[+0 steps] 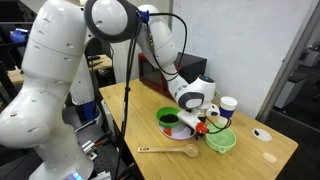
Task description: Move the green bowl and the white plate to the right on the table, then open the microwave door
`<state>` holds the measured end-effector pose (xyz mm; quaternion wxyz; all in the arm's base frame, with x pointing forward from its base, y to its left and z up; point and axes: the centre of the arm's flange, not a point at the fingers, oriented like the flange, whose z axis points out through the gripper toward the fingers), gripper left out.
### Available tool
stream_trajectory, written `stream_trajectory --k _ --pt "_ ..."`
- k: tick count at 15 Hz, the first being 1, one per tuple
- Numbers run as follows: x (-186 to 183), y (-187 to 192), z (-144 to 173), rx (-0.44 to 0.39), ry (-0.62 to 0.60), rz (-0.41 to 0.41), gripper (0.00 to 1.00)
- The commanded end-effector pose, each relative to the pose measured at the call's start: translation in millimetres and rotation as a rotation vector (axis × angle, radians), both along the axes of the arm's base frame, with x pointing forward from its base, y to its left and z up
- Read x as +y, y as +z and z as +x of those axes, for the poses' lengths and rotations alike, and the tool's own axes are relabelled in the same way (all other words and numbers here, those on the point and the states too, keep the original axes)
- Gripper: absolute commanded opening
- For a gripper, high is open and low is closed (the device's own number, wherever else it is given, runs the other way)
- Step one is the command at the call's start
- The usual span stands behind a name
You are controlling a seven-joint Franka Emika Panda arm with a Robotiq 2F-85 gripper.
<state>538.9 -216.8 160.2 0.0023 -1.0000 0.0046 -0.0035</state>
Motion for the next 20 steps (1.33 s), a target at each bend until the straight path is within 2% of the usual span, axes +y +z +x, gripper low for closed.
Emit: stream_trajectory --k 1,6,14,17,20 --pt "-1.0 -4.5 5.2 0.007 0.014 -0.010 0.66" --pt "6.1 23.6 5.3 -0.012 0.031 -0.018 0.99" --pt "29.6 123.9 2.9 -0.051 0.111 -0.015 1.00" --pt "57.7 171.7 -1.3 -0.062 0.162 0.007 1.00" --pt "102.6 219.3 -11.2 -0.085 0.218 0.028 1.00"
